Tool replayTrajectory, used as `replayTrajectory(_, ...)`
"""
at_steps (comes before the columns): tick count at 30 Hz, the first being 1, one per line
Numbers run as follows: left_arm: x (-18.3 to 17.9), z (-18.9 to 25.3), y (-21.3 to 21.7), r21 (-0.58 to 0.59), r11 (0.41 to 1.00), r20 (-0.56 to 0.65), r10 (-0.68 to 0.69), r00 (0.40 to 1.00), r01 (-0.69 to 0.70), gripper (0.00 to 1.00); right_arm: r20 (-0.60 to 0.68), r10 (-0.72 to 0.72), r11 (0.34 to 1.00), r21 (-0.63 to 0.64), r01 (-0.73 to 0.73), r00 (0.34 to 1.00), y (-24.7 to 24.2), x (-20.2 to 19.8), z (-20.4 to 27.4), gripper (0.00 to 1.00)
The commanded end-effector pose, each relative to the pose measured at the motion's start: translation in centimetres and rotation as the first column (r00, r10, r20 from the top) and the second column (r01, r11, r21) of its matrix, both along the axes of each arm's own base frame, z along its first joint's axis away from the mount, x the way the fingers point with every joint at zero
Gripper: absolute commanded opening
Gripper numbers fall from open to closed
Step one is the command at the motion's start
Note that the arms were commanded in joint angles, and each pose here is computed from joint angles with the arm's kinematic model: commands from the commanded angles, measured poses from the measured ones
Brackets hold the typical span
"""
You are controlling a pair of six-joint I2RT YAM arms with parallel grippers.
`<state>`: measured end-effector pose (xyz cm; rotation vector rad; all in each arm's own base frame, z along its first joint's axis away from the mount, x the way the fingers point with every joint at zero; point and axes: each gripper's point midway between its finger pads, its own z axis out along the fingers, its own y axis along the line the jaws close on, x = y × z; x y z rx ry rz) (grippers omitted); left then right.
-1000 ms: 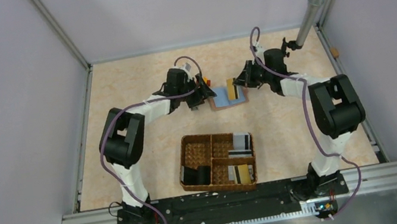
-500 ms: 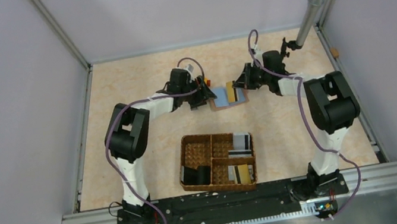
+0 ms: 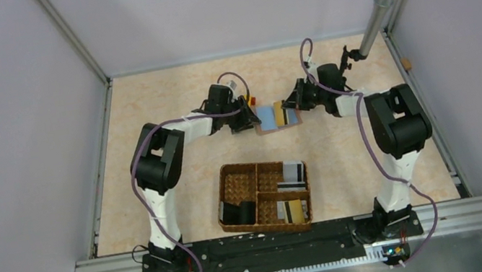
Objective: Put the credit cards into the card holder
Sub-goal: Insert the credit card into the card holder.
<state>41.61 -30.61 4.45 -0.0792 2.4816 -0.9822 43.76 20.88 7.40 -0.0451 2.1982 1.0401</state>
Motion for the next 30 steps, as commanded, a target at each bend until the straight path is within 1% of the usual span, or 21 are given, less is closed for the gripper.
replayTrajectory(1, 1.1, 0.8, -0.5, -0.001, 1.0, 0.046, -0.012, 0.999, 0.012, 0.41, 0.068, -0.008, 0.999, 0.032, 0.006, 0.998, 0.1, 2.1, 1.6, 0.0)
replayTrajectory(4, 0.7, 0.2, -0.3, 0.018, 1.0, 0.021, -0.015, 1.0, 0.014, 0.37, 0.05, -0.015, 1.0, 0.024, 0.014, 0.999, 0.0, 2.1, 0.9, 0.0)
replayTrajectory(15, 0.8, -0.5, -0.2, 0.029, 0.999, 0.01, -0.018, 1.0, 0.017, 0.2, -0.012, -0.03, 0.999, -0.009, 0.03, 0.999, -0.4, 1.8, -1.4, 0.0)
replayTrajectory(30, 0.6, -0.9, -0.5, 0.019, 0.999, -0.003, -0.029, 1.0, 0.029, 0.13, -0.043, -0.049, 0.998, 0.029, 0.05, 0.998, -0.1, 1.9, -2.8, 0.0)
